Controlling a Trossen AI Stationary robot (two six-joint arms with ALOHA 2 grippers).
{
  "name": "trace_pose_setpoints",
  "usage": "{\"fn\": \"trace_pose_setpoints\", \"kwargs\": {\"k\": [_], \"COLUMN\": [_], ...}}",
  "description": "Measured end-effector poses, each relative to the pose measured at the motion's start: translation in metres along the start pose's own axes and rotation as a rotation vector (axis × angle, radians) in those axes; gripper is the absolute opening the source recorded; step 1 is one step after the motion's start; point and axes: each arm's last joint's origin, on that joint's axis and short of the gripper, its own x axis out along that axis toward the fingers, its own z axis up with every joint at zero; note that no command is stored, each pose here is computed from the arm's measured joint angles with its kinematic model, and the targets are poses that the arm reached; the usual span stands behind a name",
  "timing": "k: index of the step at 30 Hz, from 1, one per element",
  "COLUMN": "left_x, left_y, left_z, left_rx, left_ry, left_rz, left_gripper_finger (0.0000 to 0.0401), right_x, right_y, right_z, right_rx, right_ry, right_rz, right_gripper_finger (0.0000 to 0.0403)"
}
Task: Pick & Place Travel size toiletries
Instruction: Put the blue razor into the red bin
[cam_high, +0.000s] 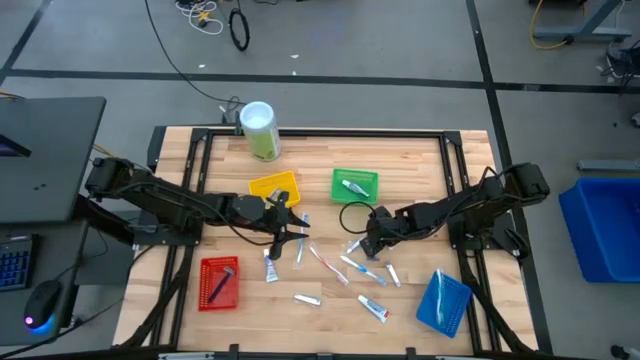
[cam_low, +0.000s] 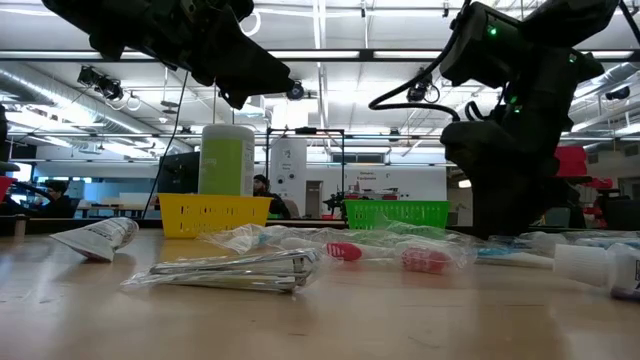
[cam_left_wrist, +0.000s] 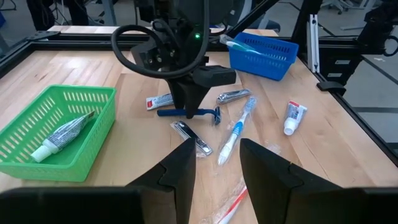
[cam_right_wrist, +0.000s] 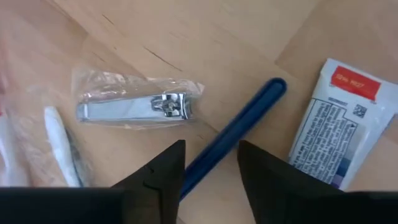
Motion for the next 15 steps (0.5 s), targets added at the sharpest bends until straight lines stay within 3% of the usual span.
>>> {"fn": "trace_pose_setpoints", "kwargs": {"k": [6, 15], "left_x": [0.0, 0.0], "left_y": [-0.0001, -0.0001], "left_z": [0.0, 0.0], "left_rx": [0.0, 0.0], "left_ry": [0.0, 0.0], "left_rz": [-0.003, -0.004], "left_gripper_finger": [0.0133, 0.0133], "right_x": [0.0003, -0.0023], "right_y": [-0.0013, -0.0018], "right_z": [-0.0003, 0.0001], "right_rx": [-0.072, -0.053], "right_ry": [-0.01, -0.02], "right_rz": [-0.017, -0.01], "right_gripper_finger": [0.0115, 0.0067]}}
